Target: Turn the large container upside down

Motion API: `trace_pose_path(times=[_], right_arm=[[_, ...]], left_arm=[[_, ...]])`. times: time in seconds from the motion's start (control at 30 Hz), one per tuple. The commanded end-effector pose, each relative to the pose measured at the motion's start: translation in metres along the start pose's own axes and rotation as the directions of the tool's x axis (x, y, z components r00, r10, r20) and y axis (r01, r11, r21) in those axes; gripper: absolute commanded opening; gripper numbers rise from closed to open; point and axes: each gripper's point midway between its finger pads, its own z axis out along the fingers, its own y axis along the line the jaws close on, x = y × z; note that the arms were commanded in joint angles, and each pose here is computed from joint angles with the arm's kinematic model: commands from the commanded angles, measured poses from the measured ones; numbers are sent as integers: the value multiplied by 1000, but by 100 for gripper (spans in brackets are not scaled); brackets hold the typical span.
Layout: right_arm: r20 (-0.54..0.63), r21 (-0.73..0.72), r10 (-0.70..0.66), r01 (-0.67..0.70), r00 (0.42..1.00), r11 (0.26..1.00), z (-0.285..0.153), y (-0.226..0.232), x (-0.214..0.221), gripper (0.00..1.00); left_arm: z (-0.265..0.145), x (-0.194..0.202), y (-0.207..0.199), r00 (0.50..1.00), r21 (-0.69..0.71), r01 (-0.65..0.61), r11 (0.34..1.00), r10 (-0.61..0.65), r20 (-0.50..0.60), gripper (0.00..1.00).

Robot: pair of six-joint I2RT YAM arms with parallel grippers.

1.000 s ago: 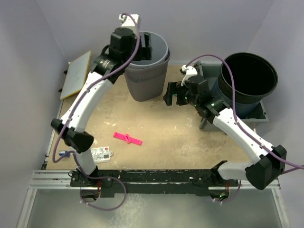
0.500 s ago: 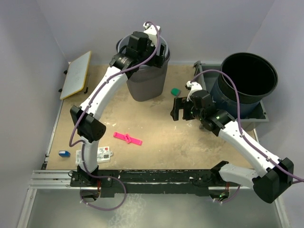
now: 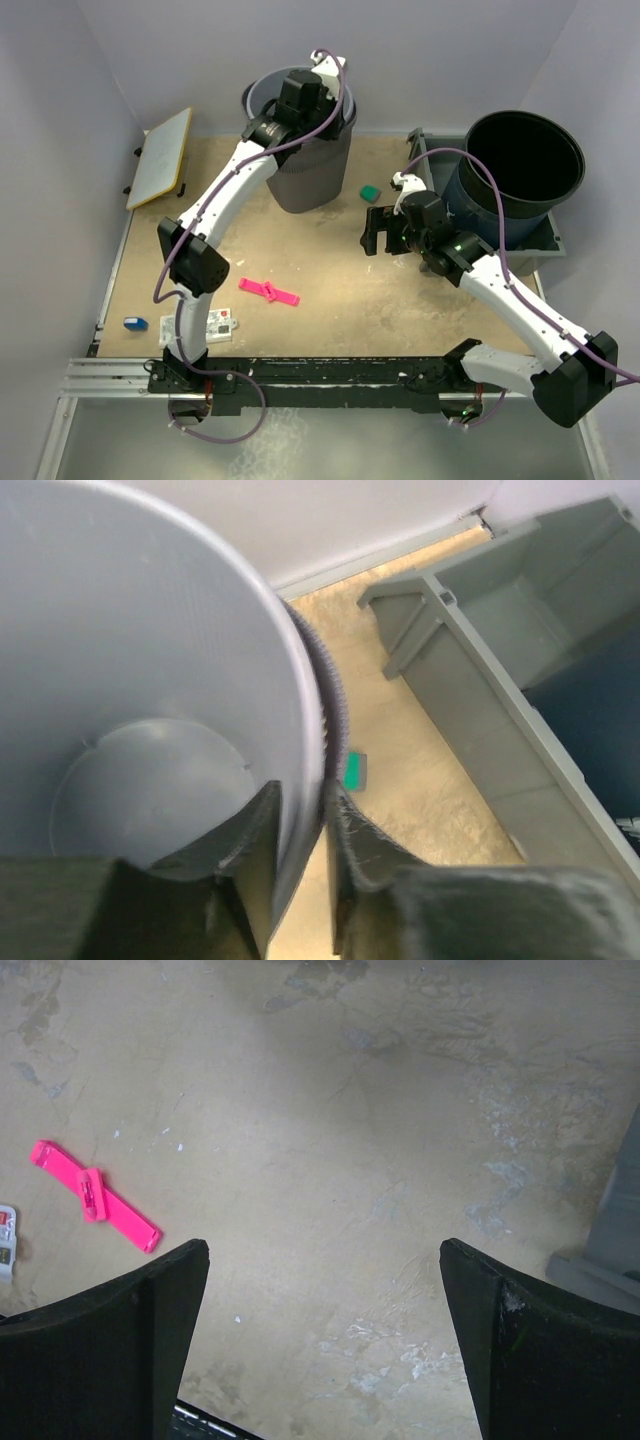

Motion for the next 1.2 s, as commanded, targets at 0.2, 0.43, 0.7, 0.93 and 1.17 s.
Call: trace_pose_path(times=[0.2, 0.43, 0.7, 0.93, 1.17], right_arm=[[31, -14, 17, -17, 999, 1000, -4, 4, -10, 100], [39, -34, 25, -23, 999, 999, 2, 10, -14, 100], [59, -16, 32, -31, 998, 999, 1, 8, -21, 100], [107, 17, 48, -50, 993, 999, -11, 0, -26, 100], [230, -9, 55, -54, 972, 998, -48, 0, -49, 100]], left_arm=[[-40, -39, -3, 995, -22, 7, 1000, -5, 97, 0], [-84, -42, -48, 995, 31, -22, 999, 19, 101, 0], [-134, -31, -87, 992, 36, -63, 997, 58, 109, 0], [-161, -38, -94, 986, 30, -63, 998, 58, 154, 0], [-203, -77, -100, 955, 30, -49, 998, 38, 293, 0]])
